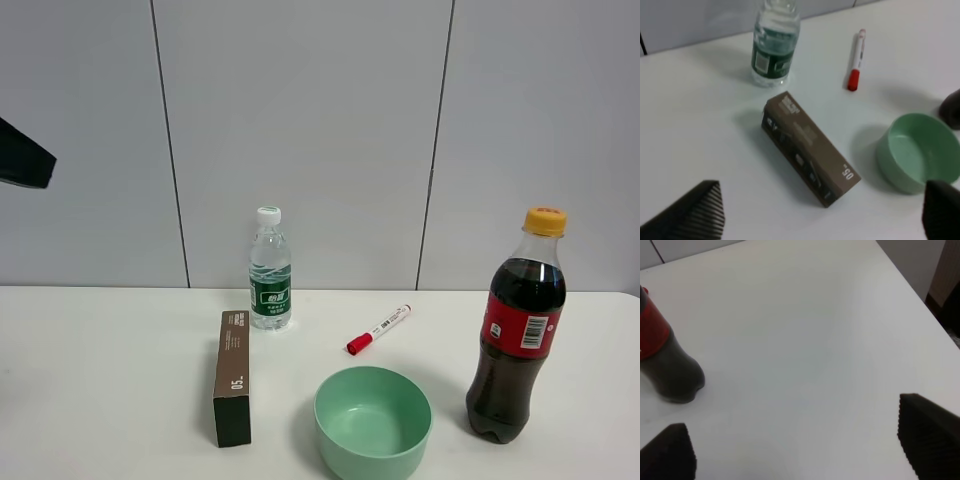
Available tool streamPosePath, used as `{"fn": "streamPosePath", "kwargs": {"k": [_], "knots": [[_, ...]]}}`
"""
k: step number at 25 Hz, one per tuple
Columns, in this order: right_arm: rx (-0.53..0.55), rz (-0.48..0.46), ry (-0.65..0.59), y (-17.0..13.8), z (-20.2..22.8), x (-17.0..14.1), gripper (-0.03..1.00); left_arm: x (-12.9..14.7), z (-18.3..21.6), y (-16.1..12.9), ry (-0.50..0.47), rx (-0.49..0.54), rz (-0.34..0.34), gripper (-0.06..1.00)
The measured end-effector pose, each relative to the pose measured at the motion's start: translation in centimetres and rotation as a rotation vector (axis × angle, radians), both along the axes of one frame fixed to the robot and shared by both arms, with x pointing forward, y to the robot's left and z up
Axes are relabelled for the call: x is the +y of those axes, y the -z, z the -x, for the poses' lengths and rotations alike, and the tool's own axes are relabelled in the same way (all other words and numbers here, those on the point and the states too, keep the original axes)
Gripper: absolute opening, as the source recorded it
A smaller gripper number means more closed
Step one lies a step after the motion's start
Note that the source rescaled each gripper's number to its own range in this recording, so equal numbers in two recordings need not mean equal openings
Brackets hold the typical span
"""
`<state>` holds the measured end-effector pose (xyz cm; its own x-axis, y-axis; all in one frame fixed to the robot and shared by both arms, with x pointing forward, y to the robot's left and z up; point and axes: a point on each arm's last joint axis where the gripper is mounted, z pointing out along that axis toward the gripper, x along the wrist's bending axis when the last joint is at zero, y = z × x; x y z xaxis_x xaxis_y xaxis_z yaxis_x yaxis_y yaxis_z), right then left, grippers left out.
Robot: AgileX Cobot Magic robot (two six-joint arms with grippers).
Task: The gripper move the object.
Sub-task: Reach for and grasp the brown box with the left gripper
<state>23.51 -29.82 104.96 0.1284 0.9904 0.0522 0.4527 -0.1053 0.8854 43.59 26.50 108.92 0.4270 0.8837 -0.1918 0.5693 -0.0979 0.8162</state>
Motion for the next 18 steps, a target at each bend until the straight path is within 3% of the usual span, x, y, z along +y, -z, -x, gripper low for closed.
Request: {"fn": "streamPosePath", "kwargs": {"k": [6,9,14,18], "knots": [[0.0,0.0,0.0,0.0,0.0,0.0,1.0,-1.6,-4.2,-0.3,0.029,0.111,-0.022,0.95],[0.0,0.0,0.0,0.0,0.0,0.0,1.0,-2.9,-6.7,-0.4,0.04,0.219,-0.046,0.95],[0.0,0.0,0.0,0.0,0.0,0.0,1.0,-5.4,-9.7,1.3,0.029,0.431,-0.085,0.95],[0.0,0.0,0.0,0.0,0.0,0.0,1.0,-7.4,-11.9,4.4,-0.025,0.541,-0.067,0.92]]}}
